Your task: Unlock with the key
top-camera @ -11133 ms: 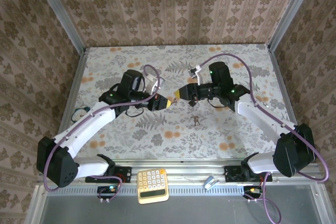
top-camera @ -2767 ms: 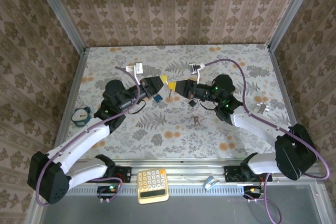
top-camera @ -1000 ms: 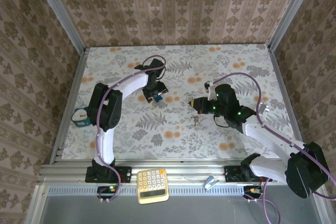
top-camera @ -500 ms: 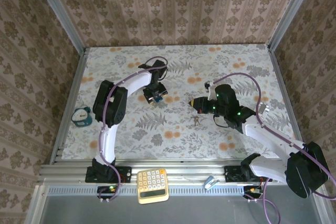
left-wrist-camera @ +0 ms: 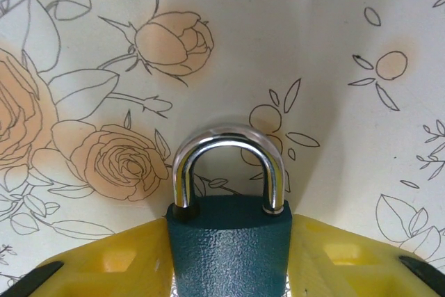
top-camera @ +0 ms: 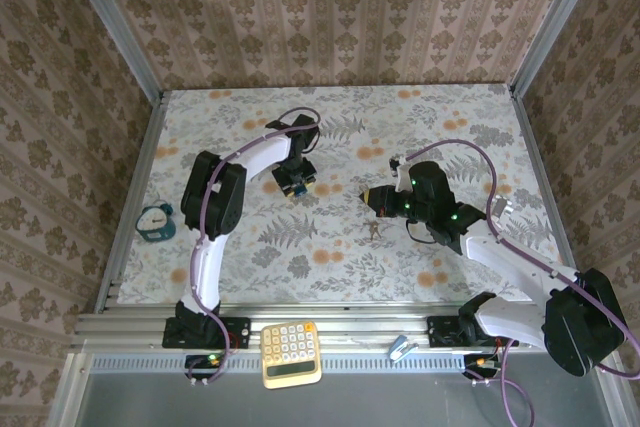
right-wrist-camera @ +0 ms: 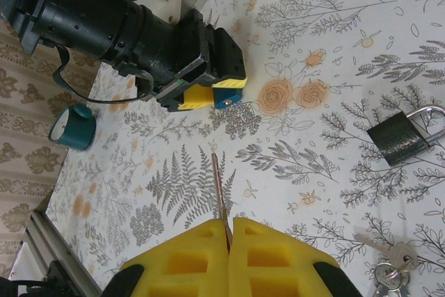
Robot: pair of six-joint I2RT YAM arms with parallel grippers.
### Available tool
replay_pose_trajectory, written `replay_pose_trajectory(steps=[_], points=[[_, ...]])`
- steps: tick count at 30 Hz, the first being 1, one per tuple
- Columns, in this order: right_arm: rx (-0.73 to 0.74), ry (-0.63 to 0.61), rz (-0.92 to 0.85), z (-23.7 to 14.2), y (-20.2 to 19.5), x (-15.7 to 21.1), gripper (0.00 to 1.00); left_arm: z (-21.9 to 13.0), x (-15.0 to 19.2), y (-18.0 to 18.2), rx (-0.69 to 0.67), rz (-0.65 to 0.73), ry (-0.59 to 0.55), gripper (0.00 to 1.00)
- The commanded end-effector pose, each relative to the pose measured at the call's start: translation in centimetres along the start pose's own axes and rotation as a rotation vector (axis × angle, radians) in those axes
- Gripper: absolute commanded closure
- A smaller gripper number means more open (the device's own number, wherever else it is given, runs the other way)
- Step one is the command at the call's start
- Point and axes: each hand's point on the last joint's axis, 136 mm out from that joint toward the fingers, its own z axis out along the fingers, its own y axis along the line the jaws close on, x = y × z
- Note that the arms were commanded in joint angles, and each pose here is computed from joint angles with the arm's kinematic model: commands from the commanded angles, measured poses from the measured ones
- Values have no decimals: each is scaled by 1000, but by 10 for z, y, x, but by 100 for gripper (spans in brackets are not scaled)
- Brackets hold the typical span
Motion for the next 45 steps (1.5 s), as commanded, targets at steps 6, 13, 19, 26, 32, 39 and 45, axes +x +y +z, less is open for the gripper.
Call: replay_pose_trajectory(steps=[6, 13, 19, 26, 32, 39, 45], points=[[8, -8, 25, 6, -6, 3, 100, 21, 9, 4, 11, 13, 57, 63], [-3, 4, 35, 11, -7, 8, 100, 12, 10, 2, 45, 16, 49, 68], [-46, 8, 15, 18, 2, 13, 100, -16, 6, 1, 83, 31, 2, 68], [-99, -75, -81, 21, 19, 14, 100, -61, 5, 7, 131, 54, -79, 68], [-123, -92, -83, 24, 23, 14, 100, -94, 8, 14, 169, 62, -143, 68], [-141, -105, -106, 29, 32, 16, 100, -118, 16, 20, 199, 59, -180, 68], [-161, -119, -120, 42, 41, 23, 100, -132, 23, 19, 237, 45, -209, 67]])
